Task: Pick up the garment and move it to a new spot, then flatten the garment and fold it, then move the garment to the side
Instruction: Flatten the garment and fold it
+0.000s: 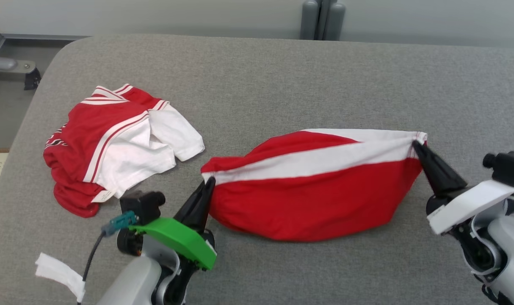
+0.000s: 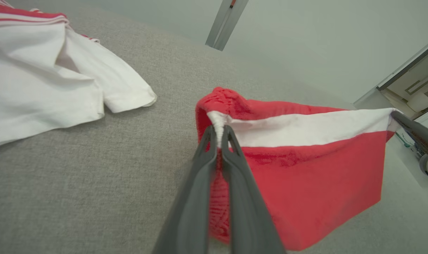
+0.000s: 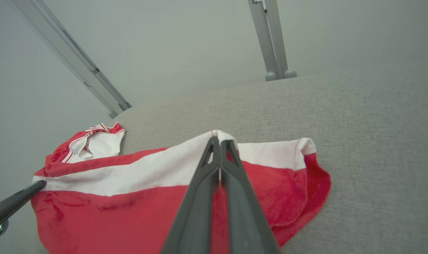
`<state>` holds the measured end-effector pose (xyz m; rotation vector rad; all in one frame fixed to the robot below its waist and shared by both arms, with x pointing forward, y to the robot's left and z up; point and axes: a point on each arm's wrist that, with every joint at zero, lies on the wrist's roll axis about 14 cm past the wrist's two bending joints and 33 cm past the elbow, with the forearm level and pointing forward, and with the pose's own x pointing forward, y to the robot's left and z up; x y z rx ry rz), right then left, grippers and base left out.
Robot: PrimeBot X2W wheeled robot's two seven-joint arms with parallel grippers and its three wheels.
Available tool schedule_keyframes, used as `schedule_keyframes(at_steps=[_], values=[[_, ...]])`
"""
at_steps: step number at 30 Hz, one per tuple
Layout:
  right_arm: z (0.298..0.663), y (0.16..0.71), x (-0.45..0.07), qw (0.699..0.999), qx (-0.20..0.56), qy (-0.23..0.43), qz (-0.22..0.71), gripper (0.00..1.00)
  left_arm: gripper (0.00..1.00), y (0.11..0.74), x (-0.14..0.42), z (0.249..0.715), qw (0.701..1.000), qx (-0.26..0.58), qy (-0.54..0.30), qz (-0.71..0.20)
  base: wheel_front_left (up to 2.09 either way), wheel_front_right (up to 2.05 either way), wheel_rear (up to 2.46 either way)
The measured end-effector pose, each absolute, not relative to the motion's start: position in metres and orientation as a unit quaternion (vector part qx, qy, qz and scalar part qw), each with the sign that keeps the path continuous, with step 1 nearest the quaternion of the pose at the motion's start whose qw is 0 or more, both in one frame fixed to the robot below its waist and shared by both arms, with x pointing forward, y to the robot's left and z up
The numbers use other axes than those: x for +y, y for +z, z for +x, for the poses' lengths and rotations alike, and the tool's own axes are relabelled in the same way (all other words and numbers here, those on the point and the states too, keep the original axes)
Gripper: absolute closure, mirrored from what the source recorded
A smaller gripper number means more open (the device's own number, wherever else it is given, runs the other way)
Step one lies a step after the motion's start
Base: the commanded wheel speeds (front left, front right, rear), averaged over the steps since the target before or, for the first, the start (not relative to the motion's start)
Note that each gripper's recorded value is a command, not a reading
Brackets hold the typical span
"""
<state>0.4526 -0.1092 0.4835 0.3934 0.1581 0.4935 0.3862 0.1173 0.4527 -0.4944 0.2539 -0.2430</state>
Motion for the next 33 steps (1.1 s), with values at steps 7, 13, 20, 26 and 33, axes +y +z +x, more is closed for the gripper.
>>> schedule_keyframes(at_steps=[7, 13, 20, 26, 33], values=[[0.497, 0.578, -0.162, 0.959, -0.06, 0.213, 0.175, 1.0, 1.0, 0.534, 0.067, 0.447, 0.925, 0.077, -0.238, -0.285, 0.0, 0.0, 0.0], [0.551, 0.669, -0.204, 0.954, -0.171, 0.181, 0.168, 1.0, 1.0, 0.628, 0.015, 0.52, 0.907, 0.015, -0.347, -0.237, 0.0, 0.0, 0.0], [0.594, 0.734, -0.244, 0.952, -0.253, 0.136, 0.104, 1.0, 1.0, 0.732, -0.014, 0.592, 0.893, -0.135, -0.381, -0.198, 0.0, 0.0, 0.0], [0.607, 0.752, -0.267, 0.949, -0.288, 0.111, 0.071, 1.0, 1.0, 0.727, -0.027, 0.62, 0.875, -0.187, -0.387, -0.224, 0.0, 0.0, 0.0], [0.616, 0.67, -0.258, 0.963, -0.224, 0.121, 0.084, 1.0, 1.0, 0.592, -0.015, 0.624, 0.891, -0.075, -0.372, -0.25, 0.0, 0.0, 0.0]])
